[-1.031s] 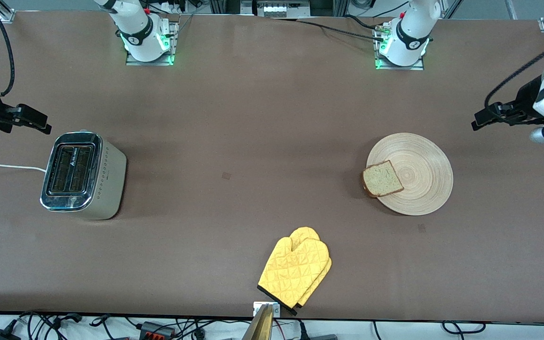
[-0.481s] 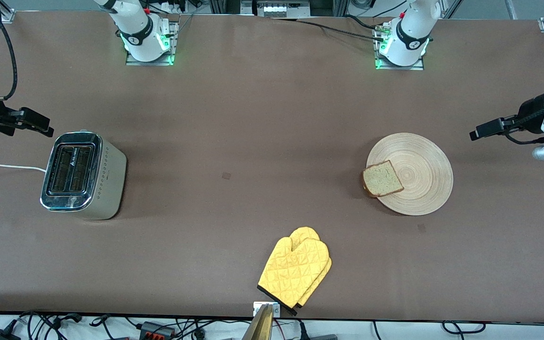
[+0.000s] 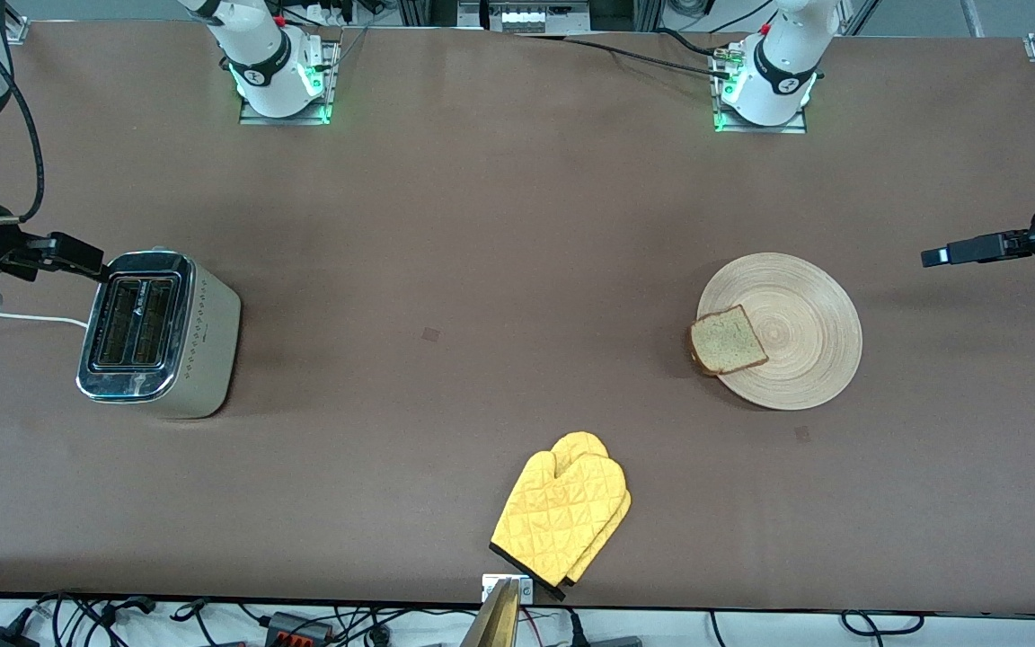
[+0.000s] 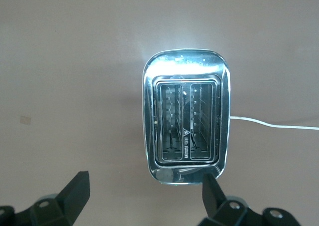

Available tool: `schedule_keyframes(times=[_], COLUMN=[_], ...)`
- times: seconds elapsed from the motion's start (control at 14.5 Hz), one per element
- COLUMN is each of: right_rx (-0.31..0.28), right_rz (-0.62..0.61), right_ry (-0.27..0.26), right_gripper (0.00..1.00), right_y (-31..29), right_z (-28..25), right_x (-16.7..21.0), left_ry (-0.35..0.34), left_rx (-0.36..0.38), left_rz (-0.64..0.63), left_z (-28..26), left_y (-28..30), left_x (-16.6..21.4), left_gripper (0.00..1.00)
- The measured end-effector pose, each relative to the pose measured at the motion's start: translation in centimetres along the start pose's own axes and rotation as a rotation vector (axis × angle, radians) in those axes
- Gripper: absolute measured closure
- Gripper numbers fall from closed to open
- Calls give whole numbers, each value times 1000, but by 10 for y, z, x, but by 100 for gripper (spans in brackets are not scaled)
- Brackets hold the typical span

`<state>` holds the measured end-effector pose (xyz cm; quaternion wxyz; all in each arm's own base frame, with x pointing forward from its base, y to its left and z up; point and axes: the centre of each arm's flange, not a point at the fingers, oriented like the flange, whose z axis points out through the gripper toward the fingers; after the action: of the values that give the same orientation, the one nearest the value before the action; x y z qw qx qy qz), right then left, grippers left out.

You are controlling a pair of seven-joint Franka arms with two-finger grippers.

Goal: Move plate and put bread in toaster

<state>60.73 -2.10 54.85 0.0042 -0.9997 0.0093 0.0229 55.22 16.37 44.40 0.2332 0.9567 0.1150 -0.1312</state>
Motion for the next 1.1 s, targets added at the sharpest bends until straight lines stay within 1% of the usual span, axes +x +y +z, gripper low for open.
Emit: schedule_keyframes(times=[0.07, 0.28, 0.48, 0.62, 0.69, 0.76, 0.83, 0.89, 1.1], right_rx=[0, 0, 5, 5, 13, 36, 66, 92, 146], right_rz=[-3, -6, -28, -60, -71, -77, -80, -81, -79], right_ry=[1, 7, 7, 3, 0, -4, -7, -9, -13], right_gripper=[0, 0, 0, 0, 0, 0, 0, 0, 0], right_y=[-2, -4, -17, -37, -45, -52, -59, -64, -71], right_z=[0, -3, -3, -1, 1, 3, 4, 5, 5], right_x=[1, 1, 1, 1, 2, 2, 2, 2, 2], left_ry=[-14, -48, -76, -97, -101, -103, -108, -109, -111], left_rx=[-26, -59, -108, -178, -230, -282, -319, -338, -355], left_rz=[9, 78, 83, 117, 127, 123, 112, 106, 96], left_z=[5, 24, 47, 74, 90, 108, 124, 137, 157], left_y=[-17, -40, -75, -112, -129, -143, -156, -165, -176], left_x=[4, 15, 28, 38, 45, 52, 58, 64, 75], left_gripper=[0, 0, 0, 0, 0, 0, 0, 0, 0])
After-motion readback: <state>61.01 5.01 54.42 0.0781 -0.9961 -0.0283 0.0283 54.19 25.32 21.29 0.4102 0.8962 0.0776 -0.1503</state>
